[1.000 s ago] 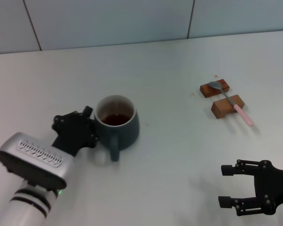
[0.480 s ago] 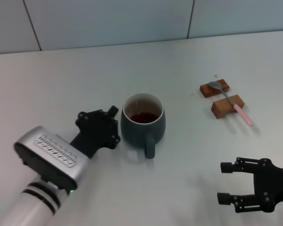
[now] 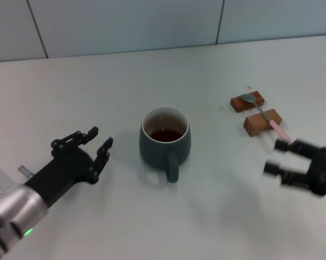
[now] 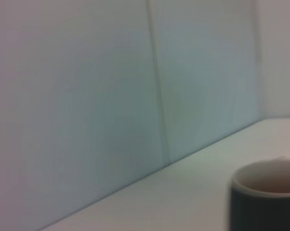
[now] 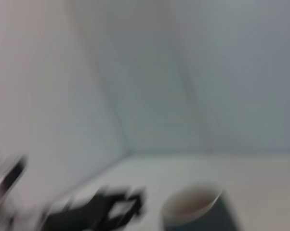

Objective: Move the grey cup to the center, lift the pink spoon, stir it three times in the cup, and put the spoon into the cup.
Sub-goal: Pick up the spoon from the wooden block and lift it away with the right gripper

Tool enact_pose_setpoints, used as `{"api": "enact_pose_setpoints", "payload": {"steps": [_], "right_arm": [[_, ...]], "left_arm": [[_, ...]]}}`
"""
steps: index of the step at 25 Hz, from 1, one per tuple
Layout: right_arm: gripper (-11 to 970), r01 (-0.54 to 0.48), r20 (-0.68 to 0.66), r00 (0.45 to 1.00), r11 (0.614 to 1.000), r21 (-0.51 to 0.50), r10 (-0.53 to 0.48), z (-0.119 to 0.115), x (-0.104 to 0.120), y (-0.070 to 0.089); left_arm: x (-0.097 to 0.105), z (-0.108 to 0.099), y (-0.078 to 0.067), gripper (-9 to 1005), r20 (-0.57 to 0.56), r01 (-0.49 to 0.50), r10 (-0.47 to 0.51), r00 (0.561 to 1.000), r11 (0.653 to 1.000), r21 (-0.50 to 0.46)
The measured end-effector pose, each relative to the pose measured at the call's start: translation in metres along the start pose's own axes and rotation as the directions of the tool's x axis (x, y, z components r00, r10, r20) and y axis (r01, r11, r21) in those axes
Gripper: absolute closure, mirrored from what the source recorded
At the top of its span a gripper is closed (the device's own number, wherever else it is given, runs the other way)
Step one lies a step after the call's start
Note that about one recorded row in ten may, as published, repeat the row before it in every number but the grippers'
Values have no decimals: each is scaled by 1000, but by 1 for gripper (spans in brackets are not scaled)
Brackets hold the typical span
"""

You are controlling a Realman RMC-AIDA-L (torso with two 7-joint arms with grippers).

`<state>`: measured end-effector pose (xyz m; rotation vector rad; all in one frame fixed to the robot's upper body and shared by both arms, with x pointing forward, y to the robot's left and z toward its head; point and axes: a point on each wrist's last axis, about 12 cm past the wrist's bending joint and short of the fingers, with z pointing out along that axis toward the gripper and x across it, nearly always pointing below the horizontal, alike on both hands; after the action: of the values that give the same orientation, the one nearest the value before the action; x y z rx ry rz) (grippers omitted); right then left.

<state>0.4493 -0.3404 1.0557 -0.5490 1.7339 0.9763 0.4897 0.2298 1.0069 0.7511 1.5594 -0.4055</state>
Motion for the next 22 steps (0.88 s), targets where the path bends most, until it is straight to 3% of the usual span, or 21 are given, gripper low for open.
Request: {"api": "enact_pose_setpoints", "payload": {"steps": [2, 3, 7, 8, 10, 12, 13, 14, 15, 16, 18, 22], "right_arm": [[123, -43, 85, 996, 998, 51, 38, -8, 0, -1], [125, -98, 152, 985, 991, 91, 83, -16, 1, -2], [131, -184, 229, 962, 973, 136, 150, -28, 4, -2], [132, -252, 288, 937, 955, 157, 200, -35, 8, -2], [135, -293, 318, 920, 942, 162, 231, -38, 9, -2], [138, -375, 363, 883, 912, 165, 297, -42, 13, -4], [140, -480, 404, 830, 862, 163, 385, -43, 19, -8], [141, -480, 404, 830, 862, 163, 385, -43, 19, -8], [143, -559, 422, 785, 811, 172, 452, -42, 24, -13], [144, -559, 422, 785, 811, 172, 452, -42, 24, -13], [147, -644, 435, 731, 742, 186, 526, -40, 29, -19], [153, -675, 438, 708, 712, 191, 554, -35, 32, -22]], "left_arm": [[0, -7, 4, 793, 19, 2, -3, 1000, 998, 64], [-2, -16, 9, 775, 46, 14, -21, 999, 986, 164], [-3, -26, 18, 653, 40, 69, -82, 996, 964, 256], [-3, -26, 18, 623, 40, 69, -82, 996, 964, 256], [-2, -29, 21, 562, 31, 83, -95, 995, 958, 274], [0, -35, 22, 403, 20, 99, -109, 994, 953, 285], [1, -35, 21, 323, 15, 103, -112, 994, 953, 284], [1, -35, 21, 307, 15, 103, -112, 994, 953, 284], [1, -35, 21, 291, 15, 103, -112, 994, 953, 284], [1, -35, 21, 275, 4, 107, -112, 994, 953, 283], [-1, -33, 21, 244, -6, 108, -111, 994, 947, 302], [-3, -31, 22, 212, -2, 110, -115, 993, 943, 315]]}}
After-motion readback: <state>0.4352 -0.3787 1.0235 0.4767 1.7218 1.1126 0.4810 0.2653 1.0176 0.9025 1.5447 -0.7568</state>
